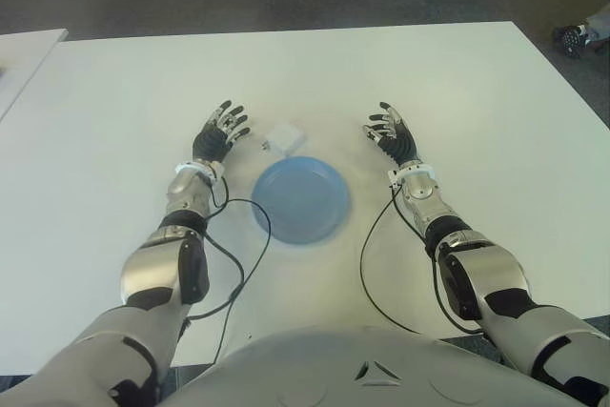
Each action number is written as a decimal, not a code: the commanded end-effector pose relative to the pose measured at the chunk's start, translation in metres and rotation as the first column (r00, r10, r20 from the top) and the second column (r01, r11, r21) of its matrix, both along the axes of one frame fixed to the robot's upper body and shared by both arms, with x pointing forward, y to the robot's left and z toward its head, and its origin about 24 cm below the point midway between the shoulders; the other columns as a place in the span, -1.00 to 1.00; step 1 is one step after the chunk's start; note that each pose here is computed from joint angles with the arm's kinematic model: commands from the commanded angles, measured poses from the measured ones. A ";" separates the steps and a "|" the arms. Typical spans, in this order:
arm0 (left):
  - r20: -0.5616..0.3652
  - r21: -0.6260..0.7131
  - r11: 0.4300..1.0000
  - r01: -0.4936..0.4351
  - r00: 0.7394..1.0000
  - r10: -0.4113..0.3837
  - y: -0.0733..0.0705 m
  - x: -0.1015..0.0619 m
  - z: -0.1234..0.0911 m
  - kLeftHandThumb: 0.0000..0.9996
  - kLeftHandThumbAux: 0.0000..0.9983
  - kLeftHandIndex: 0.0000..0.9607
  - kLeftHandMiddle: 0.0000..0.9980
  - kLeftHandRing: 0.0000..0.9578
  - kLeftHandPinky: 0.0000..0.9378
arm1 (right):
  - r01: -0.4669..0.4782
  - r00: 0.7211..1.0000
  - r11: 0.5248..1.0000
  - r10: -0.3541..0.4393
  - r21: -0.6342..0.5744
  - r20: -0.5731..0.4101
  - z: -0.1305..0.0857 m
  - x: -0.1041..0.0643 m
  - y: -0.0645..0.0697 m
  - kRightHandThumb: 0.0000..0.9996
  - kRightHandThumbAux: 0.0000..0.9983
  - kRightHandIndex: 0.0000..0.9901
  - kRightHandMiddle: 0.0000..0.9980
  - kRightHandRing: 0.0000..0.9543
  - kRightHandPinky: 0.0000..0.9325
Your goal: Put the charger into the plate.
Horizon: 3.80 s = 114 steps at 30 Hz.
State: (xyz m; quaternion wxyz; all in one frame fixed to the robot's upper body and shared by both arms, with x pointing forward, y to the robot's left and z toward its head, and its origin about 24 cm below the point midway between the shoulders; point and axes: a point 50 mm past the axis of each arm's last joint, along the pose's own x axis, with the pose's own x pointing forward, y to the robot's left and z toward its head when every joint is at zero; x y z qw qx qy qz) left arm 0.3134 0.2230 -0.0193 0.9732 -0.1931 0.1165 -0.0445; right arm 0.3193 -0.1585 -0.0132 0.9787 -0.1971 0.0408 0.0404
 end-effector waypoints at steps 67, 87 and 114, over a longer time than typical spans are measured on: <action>0.113 0.947 -0.235 -0.217 0.915 -0.388 -0.083 -0.007 -0.013 -0.67 -0.65 -1.00 -1.00 -1.00 -1.00 | -0.060 0.963 0.994 0.035 -0.088 -0.266 -0.052 -0.038 0.010 0.03 0.13 -0.90 -0.50 -0.37 -0.30; 0.121 0.960 -0.188 -0.208 0.913 -0.390 -0.087 -0.009 -0.014 -0.72 -0.69 -1.00 -1.00 -1.00 -1.00 | -0.071 0.958 0.994 0.044 -0.085 -0.284 -0.053 -0.038 0.011 0.06 0.14 -0.87 -0.51 -0.37 -0.24; 0.147 0.966 -0.150 -0.209 0.928 -0.342 -0.058 0.029 0.030 -0.64 -0.62 -1.00 -1.00 -1.00 -1.00 | -0.084 0.956 0.992 0.052 -0.099 -0.290 -0.053 -0.039 0.009 0.10 0.13 -0.83 -0.44 -0.31 -0.23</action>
